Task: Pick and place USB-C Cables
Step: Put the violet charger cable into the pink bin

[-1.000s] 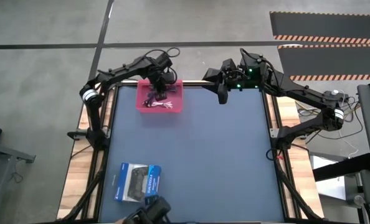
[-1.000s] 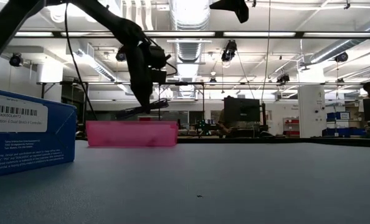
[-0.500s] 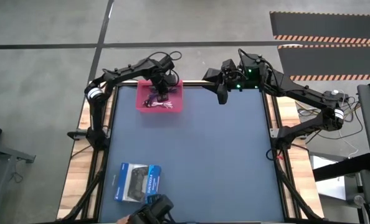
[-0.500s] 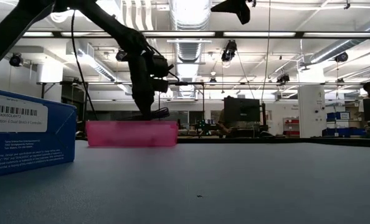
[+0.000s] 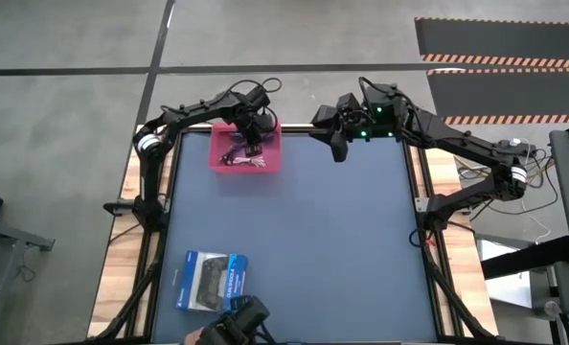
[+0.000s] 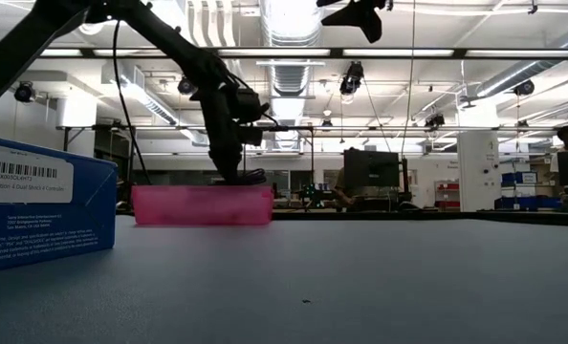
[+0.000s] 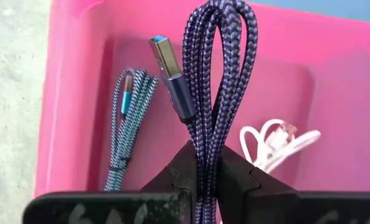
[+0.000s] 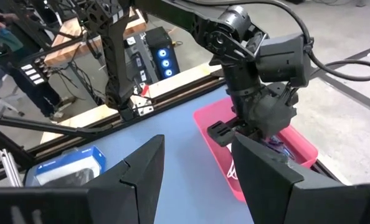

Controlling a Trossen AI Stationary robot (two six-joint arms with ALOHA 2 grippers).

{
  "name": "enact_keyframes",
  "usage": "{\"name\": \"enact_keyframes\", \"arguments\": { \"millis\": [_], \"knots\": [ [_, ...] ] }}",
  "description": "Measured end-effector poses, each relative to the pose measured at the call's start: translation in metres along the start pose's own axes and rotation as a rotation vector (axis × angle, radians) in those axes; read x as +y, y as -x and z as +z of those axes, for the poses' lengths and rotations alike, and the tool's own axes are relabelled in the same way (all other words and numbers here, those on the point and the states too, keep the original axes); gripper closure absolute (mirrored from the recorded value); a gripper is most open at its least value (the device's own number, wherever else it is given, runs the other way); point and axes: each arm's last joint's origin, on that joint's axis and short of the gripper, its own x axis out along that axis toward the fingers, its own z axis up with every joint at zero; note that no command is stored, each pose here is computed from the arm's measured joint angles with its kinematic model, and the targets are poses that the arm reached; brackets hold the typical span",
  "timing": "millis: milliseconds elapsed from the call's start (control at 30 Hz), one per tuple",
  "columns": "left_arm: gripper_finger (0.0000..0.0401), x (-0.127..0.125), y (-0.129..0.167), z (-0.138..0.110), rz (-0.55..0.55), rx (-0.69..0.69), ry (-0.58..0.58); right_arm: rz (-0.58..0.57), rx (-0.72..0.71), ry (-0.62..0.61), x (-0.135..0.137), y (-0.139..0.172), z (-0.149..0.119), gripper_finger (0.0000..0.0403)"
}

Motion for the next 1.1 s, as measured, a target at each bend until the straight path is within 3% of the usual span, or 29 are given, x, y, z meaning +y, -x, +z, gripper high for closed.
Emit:
{"name": "enact_keyframes", "arguments": {
  "millis": [667, 1100],
  "knots": [
    [0.0383, -0.001, -0.006, -0.003, 0.002, 0.002, 0.007, -0.006, 0.031, -0.001, -0.003, -0.006, -0.009, 0.0225],
    [0.0383, -0.008, -0.026, -0.020, -0.033, 0.067, 0.018, -0.006, 0.031, 0.005, -0.003, -0.006, -0.009, 0.0225]
  ]
}}
